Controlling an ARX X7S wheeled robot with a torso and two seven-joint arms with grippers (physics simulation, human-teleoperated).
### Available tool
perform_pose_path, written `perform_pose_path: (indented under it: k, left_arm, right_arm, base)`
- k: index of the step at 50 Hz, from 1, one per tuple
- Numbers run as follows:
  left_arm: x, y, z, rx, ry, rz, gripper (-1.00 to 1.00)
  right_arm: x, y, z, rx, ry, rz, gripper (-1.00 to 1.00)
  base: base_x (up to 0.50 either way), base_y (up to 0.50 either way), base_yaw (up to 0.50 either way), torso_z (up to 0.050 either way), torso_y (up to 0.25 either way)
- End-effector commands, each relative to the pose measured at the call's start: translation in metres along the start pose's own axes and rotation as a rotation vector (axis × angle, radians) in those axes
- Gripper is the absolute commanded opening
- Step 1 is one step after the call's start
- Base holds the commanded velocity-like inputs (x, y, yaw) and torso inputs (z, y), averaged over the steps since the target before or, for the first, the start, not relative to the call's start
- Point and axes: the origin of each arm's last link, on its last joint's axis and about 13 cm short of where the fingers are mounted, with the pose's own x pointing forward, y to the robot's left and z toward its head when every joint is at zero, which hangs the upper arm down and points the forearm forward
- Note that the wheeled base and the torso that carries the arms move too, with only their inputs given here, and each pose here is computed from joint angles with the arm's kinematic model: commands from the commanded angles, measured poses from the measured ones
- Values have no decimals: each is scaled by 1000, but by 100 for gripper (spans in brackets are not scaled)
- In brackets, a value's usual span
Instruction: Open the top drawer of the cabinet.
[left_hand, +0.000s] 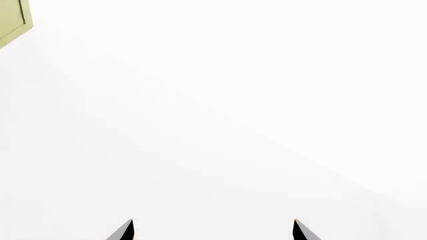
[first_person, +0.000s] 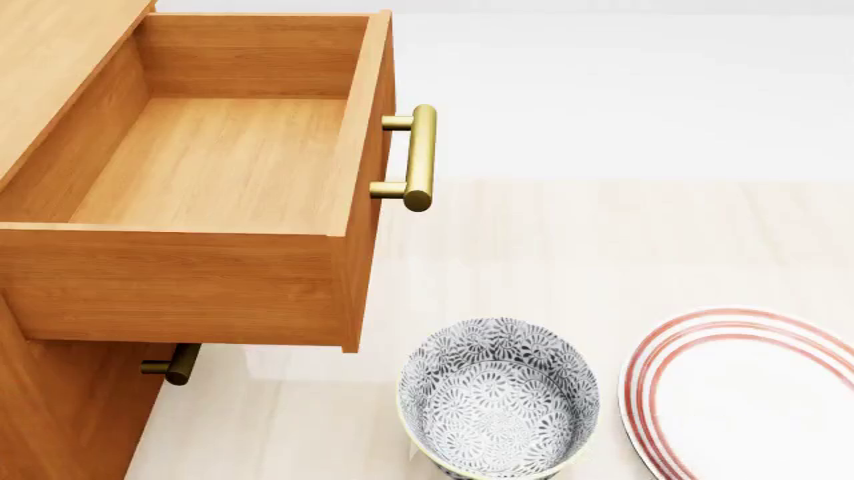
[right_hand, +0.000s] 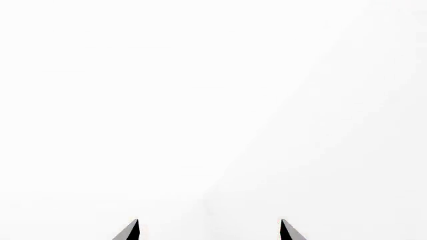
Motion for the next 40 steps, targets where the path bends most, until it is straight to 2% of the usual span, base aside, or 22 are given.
perform_pose_path:
  k: [1,13,40]
  left_arm:
    - [40,14,13,28,-82,132,100]
    - [50,15,13,42,-91,131,100]
    - [45,10,7,53,-94,91,100]
  right_arm:
    - [39,-9,20,-40,-167,-77,100]
    - [39,-6,19,-35,-159,-55,100]
    - [33,0,14,-29,-127,-28,100]
  base:
    - [0,0,0,0,0]
    - [0,0,0,0,0]
    - [0,0,0,0,0]
